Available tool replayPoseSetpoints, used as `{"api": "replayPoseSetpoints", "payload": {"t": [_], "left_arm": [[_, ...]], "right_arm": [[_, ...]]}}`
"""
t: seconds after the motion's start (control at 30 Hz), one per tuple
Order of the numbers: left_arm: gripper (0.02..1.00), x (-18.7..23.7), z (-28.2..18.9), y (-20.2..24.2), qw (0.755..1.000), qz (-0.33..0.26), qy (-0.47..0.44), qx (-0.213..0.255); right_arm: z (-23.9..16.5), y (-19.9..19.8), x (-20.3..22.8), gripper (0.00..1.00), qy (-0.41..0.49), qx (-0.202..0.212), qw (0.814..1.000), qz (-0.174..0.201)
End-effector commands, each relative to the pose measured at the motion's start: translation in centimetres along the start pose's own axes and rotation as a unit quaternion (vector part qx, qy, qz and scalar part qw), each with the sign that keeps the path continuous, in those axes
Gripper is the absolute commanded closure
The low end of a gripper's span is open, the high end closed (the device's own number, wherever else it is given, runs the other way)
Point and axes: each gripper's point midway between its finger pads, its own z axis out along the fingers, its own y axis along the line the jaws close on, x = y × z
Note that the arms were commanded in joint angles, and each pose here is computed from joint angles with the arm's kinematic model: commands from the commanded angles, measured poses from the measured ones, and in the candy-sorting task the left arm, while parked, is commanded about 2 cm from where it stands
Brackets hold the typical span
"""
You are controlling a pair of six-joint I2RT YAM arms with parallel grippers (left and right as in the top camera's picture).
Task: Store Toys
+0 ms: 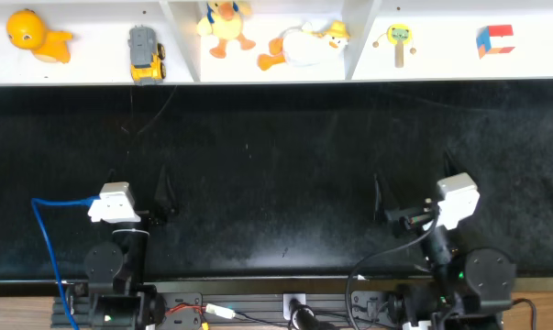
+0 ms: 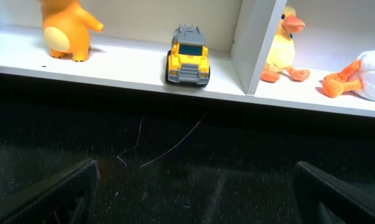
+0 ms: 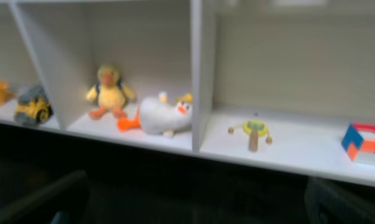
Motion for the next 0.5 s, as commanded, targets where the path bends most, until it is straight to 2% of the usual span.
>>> {"api": "replayPoseSetpoints", "payload": {"t": [0.03, 0.17, 0.4, 0.5], "left_arm": [[0.023, 0.0, 0.0, 0.0, 1.000, -0.007, -0.003, 0.000], [0.023, -0.1, 0.0, 0.0, 1.000, -0.007, -0.003, 0.000], [0.020, -0.1, 0.0, 0.0, 1.000, -0.007, -0.003, 0.000], [0.023, 0.0, 0.0, 0.0, 1.000, -0.007, -0.003, 0.000]], "right_arm": [[0.0, -2.1, 1.9, 0.005, -0.030, 0.052, 0.992, 0.113], [0.5, -2.7, 3.6, 0.007, -0.054, 0.061, 0.988, 0.129], [2.0, -2.8, 5.8, 0.005, -0.082, 0.046, 0.987, 0.132], [2.7, -2.7, 7.2, 0.005, -0.096, 0.030, 0.982, 0.160]]}}
